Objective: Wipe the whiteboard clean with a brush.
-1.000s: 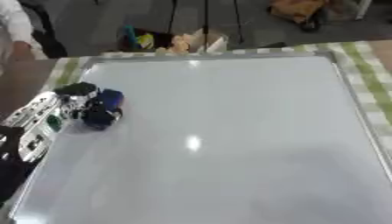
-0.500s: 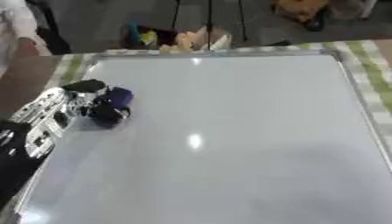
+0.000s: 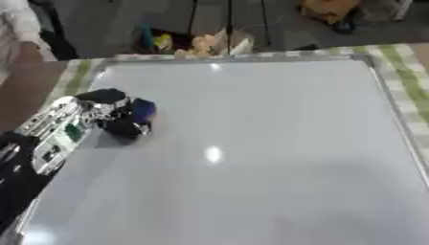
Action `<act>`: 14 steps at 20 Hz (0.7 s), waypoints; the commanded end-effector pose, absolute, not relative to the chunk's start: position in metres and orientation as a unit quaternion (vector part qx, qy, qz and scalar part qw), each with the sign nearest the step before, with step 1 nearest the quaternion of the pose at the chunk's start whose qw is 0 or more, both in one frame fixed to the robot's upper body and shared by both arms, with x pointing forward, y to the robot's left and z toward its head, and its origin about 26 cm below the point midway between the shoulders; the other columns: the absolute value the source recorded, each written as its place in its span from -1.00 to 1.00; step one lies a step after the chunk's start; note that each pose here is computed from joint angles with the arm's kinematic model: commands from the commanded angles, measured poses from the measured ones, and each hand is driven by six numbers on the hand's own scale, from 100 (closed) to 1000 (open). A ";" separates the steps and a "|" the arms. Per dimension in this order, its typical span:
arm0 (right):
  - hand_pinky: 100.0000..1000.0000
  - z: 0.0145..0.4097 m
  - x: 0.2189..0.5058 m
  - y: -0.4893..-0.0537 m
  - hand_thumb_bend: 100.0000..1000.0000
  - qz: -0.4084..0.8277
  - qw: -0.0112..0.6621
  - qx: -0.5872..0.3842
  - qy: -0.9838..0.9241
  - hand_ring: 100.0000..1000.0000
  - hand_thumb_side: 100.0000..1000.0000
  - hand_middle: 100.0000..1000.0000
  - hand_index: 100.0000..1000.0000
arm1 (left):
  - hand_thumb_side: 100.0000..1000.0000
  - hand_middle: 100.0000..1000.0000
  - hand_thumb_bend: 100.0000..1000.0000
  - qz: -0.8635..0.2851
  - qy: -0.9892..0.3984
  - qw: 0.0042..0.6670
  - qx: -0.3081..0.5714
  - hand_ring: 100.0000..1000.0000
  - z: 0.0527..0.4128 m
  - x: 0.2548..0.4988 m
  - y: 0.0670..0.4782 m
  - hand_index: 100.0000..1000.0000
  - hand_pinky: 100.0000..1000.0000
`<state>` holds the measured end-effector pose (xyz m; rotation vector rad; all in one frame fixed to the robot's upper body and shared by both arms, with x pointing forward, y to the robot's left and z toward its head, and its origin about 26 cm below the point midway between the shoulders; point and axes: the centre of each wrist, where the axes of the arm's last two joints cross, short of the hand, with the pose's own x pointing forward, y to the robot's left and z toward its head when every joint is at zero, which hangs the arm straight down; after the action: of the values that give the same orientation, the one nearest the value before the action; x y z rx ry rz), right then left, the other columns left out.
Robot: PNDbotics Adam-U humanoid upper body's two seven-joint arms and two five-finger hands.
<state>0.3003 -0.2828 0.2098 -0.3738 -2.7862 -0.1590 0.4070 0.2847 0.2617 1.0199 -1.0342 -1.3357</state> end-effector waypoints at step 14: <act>0.27 0.218 0.298 -0.283 -1.00 -0.052 0.151 -0.127 -0.979 0.08 0.54 -0.12 0.32 | 0.18 -0.19 -1.00 -0.588 -0.442 0.526 0.426 0.04 0.278 0.396 0.272 0.32 -0.25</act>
<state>0.3003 -0.2828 0.2100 -0.3667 -2.7833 -0.1633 0.3987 0.2667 0.2640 0.9802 -1.0561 -1.4174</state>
